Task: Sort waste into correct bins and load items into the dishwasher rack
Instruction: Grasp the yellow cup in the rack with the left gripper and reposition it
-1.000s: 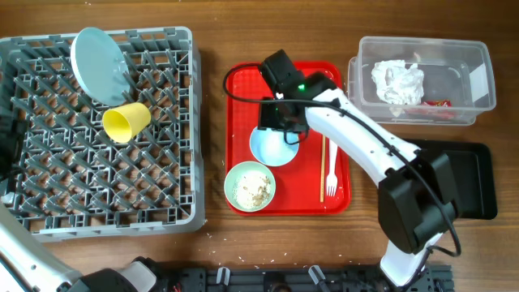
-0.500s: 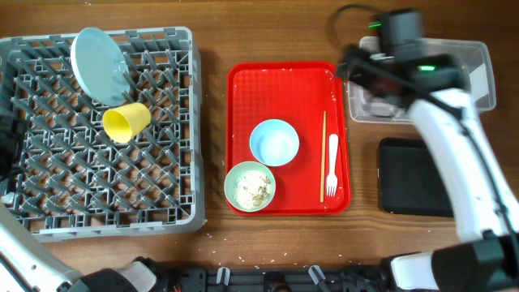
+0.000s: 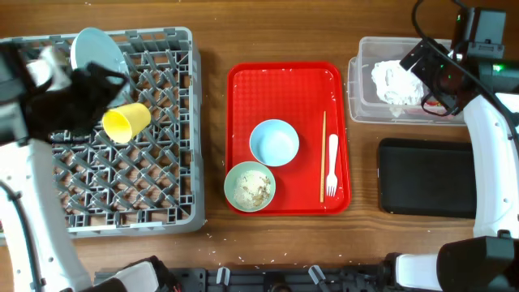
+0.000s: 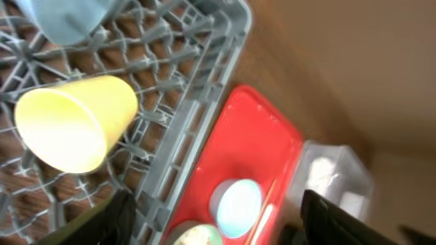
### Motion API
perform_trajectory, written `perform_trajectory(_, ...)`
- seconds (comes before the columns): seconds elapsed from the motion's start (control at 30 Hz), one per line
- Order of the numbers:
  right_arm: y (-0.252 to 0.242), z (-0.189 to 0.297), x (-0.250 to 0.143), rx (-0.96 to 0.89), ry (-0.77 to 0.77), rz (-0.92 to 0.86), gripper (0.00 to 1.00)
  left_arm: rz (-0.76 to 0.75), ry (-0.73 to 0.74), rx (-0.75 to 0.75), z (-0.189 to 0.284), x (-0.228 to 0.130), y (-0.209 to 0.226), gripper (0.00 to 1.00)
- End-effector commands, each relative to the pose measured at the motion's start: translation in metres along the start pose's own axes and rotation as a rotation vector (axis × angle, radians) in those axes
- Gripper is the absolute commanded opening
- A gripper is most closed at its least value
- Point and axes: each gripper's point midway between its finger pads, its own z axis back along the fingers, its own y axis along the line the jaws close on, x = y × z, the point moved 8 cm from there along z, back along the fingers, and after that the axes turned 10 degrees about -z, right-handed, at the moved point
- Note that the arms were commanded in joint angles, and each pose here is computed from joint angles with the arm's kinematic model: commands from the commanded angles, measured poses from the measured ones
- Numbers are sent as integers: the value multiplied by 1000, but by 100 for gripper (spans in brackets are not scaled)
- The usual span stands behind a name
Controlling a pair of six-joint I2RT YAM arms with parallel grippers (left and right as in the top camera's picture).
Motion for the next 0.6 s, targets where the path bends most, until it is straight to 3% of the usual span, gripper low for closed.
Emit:
perform_trajectory(0.0,0,-2,1,-9,-4,0,100,-31,-20,362,-45,2,0,70)
perform_trajectory(0.03,0,-2,1,-9,-4,0,100,-6,-21,460,-59,3,6,72)
perform_trajectory(0.2,0,-2,1,-8,-4,0,100,65,85,545,-101,8,38,73)
perform_trajectory(0.37,0,-2,1,-8,-4,0,100,91,138,468,-111,6,38,74)
perform_trajectory(0.57,0,-2,1,-8,-4,0,100,110,199,429,-136,-5,45,37)
